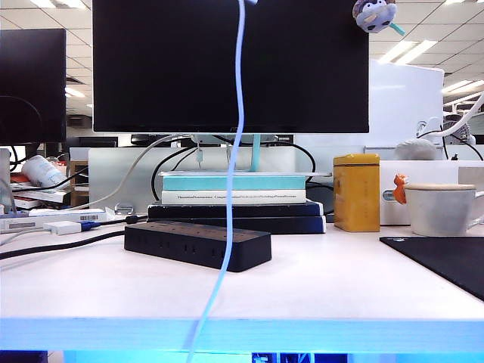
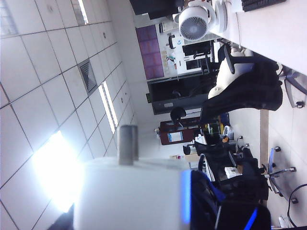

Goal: Plug the white charger into the left socket.

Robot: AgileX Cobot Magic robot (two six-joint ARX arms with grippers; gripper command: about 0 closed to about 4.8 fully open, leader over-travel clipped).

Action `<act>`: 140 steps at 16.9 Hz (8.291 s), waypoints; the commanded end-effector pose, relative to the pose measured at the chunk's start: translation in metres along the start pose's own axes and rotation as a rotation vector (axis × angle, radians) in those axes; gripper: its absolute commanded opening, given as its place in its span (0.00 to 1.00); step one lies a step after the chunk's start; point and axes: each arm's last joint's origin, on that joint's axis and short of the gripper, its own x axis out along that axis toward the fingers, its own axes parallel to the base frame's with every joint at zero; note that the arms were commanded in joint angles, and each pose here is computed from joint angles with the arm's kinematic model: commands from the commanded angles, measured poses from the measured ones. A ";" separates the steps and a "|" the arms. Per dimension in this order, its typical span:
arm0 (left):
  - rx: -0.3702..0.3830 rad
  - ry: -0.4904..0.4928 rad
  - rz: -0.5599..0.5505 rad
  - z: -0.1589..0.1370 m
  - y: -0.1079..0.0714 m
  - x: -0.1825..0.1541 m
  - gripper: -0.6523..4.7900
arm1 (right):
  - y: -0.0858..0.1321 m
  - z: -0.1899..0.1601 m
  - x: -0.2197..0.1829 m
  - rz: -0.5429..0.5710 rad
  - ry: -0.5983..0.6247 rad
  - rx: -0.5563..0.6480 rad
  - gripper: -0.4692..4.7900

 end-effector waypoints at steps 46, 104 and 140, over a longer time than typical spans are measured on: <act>-1.389 -0.018 -0.104 -0.034 -0.006 -0.016 0.34 | 0.027 0.022 -0.073 0.022 0.002 -1.103 1.00; -1.650 -0.220 -0.371 -0.031 0.022 -0.022 0.27 | -0.018 -0.013 0.003 0.144 0.309 -1.363 0.51; -1.698 0.024 -0.066 -0.082 0.035 -0.074 1.00 | -0.153 0.014 -0.014 -0.346 -0.296 -1.658 0.28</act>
